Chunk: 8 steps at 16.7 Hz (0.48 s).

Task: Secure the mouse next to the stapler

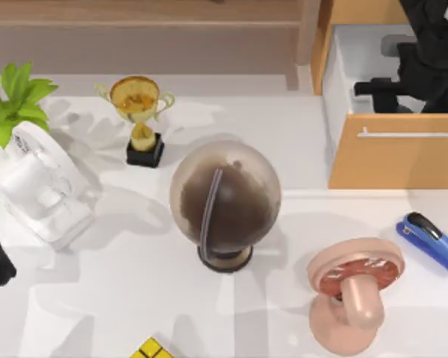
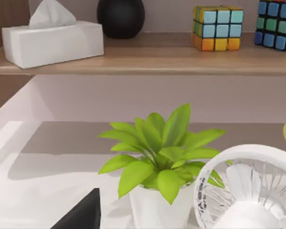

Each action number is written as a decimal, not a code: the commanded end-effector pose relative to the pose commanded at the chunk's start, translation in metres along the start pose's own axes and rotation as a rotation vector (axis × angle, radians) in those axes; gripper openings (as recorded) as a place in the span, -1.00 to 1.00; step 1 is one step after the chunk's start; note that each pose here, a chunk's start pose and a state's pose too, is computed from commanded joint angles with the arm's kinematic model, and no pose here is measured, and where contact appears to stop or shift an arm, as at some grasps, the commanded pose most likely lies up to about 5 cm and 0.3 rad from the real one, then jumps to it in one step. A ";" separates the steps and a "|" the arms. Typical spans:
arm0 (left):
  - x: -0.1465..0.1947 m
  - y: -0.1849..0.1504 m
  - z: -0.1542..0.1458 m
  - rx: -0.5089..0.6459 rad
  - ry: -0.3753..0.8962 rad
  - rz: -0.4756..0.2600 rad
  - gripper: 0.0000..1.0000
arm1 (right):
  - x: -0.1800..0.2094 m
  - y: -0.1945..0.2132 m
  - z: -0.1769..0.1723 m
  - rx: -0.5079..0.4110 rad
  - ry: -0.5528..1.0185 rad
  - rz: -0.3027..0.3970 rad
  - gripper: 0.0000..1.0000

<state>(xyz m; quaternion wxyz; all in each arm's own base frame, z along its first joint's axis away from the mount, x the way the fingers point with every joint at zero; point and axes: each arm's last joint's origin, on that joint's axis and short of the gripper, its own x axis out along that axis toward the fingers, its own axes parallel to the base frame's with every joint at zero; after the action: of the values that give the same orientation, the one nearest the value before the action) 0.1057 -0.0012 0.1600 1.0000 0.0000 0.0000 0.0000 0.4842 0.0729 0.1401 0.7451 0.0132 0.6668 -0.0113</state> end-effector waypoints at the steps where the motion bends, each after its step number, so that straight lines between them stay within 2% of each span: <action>1: 0.000 0.000 0.000 0.000 0.000 0.000 1.00 | -0.007 0.000 0.000 -0.005 -0.010 0.000 -1.00; 4: 0.000 0.000 0.000 0.000 0.000 0.000 1.00 | -0.036 -0.001 -0.008 -0.031 -0.035 -0.004 -1.00; 8: 0.000 0.000 0.000 0.000 0.000 0.000 1.00 | -0.097 -0.011 -0.022 -0.055 -0.145 0.002 -1.00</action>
<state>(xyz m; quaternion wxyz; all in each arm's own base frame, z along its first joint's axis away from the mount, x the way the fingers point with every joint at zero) 0.1057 -0.0012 0.1600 1.0000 0.0000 0.0000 0.0000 0.4513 0.0625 0.2337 0.7914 -0.0073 0.6113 0.0069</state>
